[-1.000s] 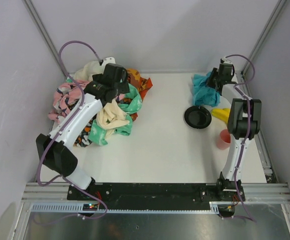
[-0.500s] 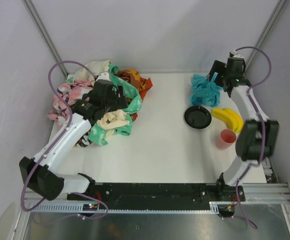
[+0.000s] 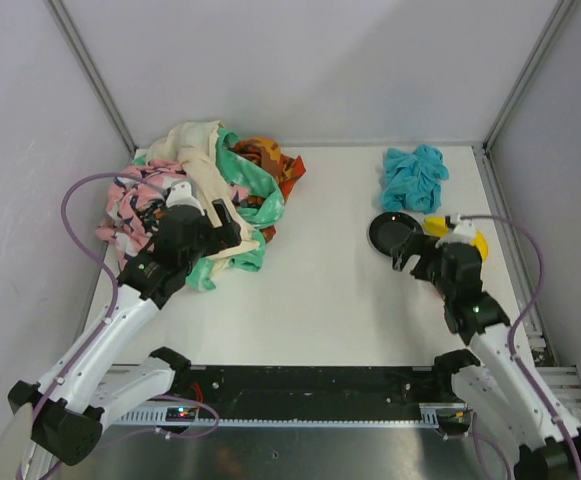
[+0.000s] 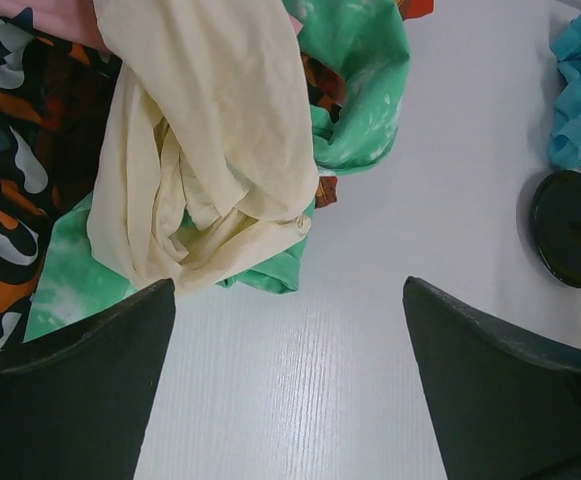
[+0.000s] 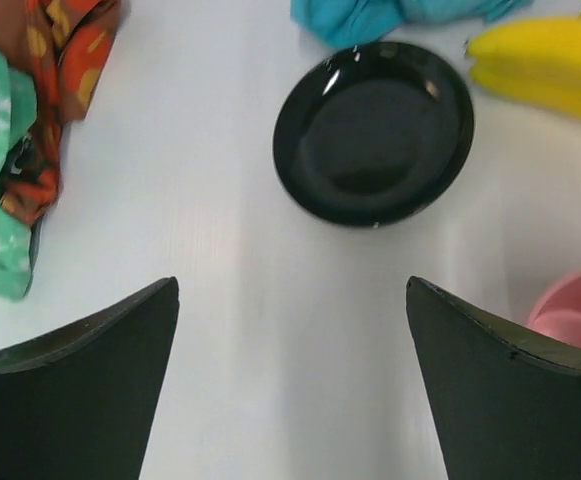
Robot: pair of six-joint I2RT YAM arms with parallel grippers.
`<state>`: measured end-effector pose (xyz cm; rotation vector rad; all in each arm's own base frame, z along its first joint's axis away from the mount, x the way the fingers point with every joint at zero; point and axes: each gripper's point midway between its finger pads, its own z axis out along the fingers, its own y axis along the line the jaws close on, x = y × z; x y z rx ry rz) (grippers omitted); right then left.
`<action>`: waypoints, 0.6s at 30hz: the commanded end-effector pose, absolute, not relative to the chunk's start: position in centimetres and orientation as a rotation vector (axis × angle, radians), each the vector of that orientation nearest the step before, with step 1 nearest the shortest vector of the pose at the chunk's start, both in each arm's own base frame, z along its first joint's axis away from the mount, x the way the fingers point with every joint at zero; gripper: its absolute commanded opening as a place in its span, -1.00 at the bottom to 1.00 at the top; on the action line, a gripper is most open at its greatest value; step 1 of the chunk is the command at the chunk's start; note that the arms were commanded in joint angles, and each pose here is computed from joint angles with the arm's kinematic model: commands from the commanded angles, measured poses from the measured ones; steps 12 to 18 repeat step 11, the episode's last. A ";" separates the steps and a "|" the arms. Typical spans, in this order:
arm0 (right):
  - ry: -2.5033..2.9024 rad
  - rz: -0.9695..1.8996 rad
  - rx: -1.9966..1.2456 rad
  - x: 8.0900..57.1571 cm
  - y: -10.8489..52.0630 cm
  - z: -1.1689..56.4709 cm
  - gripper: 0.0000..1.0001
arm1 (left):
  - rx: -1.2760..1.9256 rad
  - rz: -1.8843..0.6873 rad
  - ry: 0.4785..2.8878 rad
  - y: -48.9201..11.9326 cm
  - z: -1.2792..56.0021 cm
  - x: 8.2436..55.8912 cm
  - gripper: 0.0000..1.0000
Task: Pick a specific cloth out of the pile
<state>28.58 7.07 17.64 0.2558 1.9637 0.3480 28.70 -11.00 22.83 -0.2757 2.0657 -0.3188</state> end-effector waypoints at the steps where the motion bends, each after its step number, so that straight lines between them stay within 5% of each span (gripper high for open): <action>1: 1.785 0.474 0.327 27.3 7.8 19.2 0.99 | -0.315 -0.349 1.976 -10.8 24.3 29.1 0.99; 18: 1.600 0.590 0.274 26.2 8.8 21.0 0.99 | -0.330 -0.332 1.948 -10.1 24.2 28.8 0.99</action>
